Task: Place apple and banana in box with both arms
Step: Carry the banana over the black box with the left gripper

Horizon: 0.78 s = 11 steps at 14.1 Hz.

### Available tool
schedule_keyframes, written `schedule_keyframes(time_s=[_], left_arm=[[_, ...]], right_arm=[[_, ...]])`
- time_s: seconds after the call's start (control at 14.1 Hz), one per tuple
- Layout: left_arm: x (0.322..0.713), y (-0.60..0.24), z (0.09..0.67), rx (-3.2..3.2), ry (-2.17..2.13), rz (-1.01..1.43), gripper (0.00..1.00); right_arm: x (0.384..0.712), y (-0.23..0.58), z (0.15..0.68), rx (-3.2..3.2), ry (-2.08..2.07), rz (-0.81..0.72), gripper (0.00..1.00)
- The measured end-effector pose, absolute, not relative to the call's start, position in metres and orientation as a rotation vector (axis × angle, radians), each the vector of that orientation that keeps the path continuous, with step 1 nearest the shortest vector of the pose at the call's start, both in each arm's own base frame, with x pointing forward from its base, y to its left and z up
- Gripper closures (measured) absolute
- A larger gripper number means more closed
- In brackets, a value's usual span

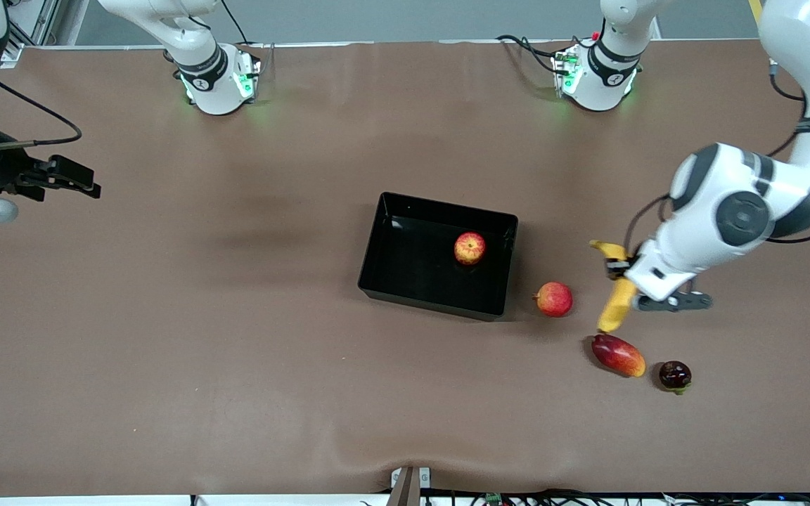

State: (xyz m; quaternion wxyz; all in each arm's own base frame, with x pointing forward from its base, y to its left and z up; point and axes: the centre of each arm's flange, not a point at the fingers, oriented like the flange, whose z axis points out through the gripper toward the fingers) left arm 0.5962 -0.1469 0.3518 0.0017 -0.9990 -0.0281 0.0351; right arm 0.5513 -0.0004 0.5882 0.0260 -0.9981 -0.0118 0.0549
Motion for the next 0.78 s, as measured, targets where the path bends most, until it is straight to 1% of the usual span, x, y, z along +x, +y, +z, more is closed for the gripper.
schedule_keyframes(time_s=[0.43,0.57,0.78], left_arm=[[0.564,-0.312,0.374,-3.194,-0.357,0.096,0.59],[0.554,-0.352,0.365,-3.203,-0.431,0.149,0.59],[0.535,-0.413,0.331,-3.155,-0.54,0.201,0.59]], right_arm=[[0.551,0.001,0.588,-3.093,-0.044,0.172,0.0],[0.551,0.001,0.588,-3.094,-0.045,0.173,0.0],[0.551,0.002,0.588,-3.094,-0.047,0.173,0.0]])
